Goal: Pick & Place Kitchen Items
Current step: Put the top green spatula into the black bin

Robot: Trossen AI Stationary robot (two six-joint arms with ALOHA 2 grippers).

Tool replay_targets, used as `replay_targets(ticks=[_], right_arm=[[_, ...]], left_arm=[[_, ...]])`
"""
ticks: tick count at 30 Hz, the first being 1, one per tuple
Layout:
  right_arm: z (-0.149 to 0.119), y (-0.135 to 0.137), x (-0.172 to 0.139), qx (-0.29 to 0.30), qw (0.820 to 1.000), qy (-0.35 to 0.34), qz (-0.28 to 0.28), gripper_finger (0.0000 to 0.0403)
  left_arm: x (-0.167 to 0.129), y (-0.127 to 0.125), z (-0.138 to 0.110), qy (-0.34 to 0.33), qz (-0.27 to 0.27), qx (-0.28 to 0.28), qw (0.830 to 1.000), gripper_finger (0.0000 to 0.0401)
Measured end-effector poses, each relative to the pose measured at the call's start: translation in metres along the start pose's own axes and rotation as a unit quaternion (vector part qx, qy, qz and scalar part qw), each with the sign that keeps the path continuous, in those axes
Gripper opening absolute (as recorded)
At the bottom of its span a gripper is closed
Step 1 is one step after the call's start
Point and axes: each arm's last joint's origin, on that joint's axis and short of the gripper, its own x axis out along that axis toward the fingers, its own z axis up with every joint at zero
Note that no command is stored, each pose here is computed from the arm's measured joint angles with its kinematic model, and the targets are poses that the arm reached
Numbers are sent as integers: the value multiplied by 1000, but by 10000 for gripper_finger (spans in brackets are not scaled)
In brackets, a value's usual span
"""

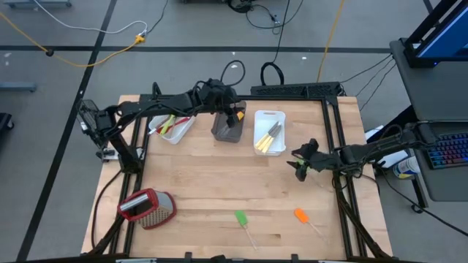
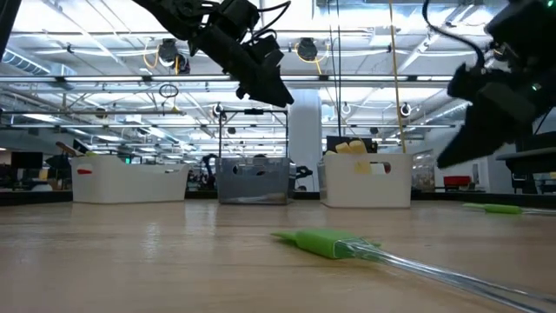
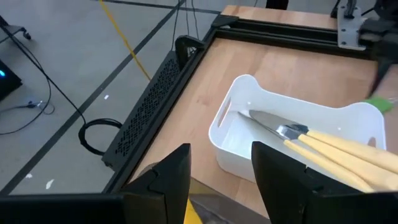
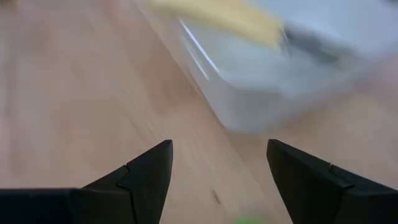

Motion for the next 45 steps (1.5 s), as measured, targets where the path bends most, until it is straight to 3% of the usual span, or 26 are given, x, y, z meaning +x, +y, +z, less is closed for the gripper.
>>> replay_targets(ticks=[7,14,23,29,35,45], right_arm=[[-18,-12,-2,44,993,85,-62,254],[-25,-15,-3,53,988,129,-67,254],[-52,-23,12,66,990,111,-58,254],[-60,-27,13,18,990,127,-62,248],[-62,-28,14,12,988,136,-74,207],[-64,-29,15,18,986,138,-90,84]], left_arm=[[0,-4,1,-4,-6,6,1000,172],[0,-7,1,-5,-9,8,1000,172],[0,-8,1,-4,-9,13,1000,172],[0,-8,1,-4,-10,14,1000,172],[0,-8,1,-4,-9,13,1000,172],[0,-8,1,-5,-9,13,1000,172]])
